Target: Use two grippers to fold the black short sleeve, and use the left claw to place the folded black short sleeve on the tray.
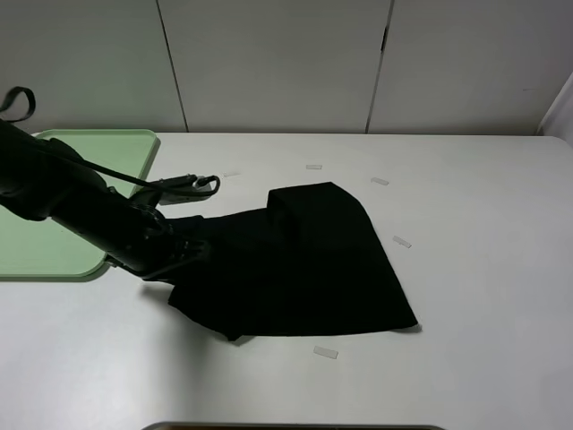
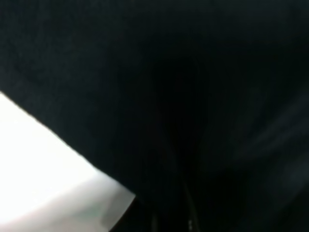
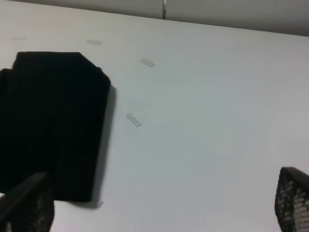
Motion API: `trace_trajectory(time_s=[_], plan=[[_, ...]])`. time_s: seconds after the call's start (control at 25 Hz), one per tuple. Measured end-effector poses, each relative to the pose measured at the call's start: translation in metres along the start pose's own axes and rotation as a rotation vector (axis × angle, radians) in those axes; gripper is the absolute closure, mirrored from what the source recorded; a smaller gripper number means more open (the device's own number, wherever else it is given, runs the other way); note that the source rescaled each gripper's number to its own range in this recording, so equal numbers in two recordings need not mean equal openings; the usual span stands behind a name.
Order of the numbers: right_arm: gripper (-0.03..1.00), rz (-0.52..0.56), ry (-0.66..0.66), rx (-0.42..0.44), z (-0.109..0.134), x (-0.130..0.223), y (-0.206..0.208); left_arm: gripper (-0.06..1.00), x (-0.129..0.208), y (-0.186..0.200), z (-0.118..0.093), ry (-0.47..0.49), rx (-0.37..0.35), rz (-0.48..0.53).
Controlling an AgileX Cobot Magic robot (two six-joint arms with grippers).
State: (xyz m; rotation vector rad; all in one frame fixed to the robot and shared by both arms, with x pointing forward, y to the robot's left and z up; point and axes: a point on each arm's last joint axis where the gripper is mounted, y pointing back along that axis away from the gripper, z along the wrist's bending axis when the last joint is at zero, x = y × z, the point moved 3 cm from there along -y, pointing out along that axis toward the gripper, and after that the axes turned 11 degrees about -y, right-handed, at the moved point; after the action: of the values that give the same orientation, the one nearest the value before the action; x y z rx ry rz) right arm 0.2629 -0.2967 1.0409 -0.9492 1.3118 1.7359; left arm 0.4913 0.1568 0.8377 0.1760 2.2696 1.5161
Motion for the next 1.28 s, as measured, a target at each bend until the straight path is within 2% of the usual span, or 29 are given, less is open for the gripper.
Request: trace_trajectory(time_s=[0.2,0.32,0.4,0.48,0.6,0.72,0.96,1.28], plan=[[-0.03,0.000,0.000,0.000,0.000,0.000,0.000,0.94,0.001,0.034,0.026,-0.093,-0.082,0.013],[-0.03,0.000,0.000,0.000,0.000,0.000,0.000,0.94,0.007,0.066,0.053,-0.127,-0.202,0.039],[-0.03,0.000,0.000,0.000,0.000,0.000,0.000,0.94,0.009,0.075,0.060,-0.126,-0.248,0.050],[-0.03,0.000,0.000,0.000,0.000,0.000,0.000,0.94,0.011,0.081,0.060,-0.113,-0.263,0.053],[-0.03,0.000,0.000,0.000,0.000,0.000,0.000,0.94,0.009,0.084,0.051,-0.109,-0.248,0.041],[-0.03,0.000,0.000,0.000,0.000,0.000,0.000,0.94,0.005,0.085,0.031,-0.117,-0.201,0.002],[-0.03,0.000,0.000,0.000,0.000,0.000,0.000,0.94,-0.006,0.087,-0.009,-0.207,-0.128,-0.106],[-0.03,0.000,0.000,0.000,0.000,0.000,0.000,0.94,-0.007,0.076,-0.053,-0.279,-0.055,-0.151]])
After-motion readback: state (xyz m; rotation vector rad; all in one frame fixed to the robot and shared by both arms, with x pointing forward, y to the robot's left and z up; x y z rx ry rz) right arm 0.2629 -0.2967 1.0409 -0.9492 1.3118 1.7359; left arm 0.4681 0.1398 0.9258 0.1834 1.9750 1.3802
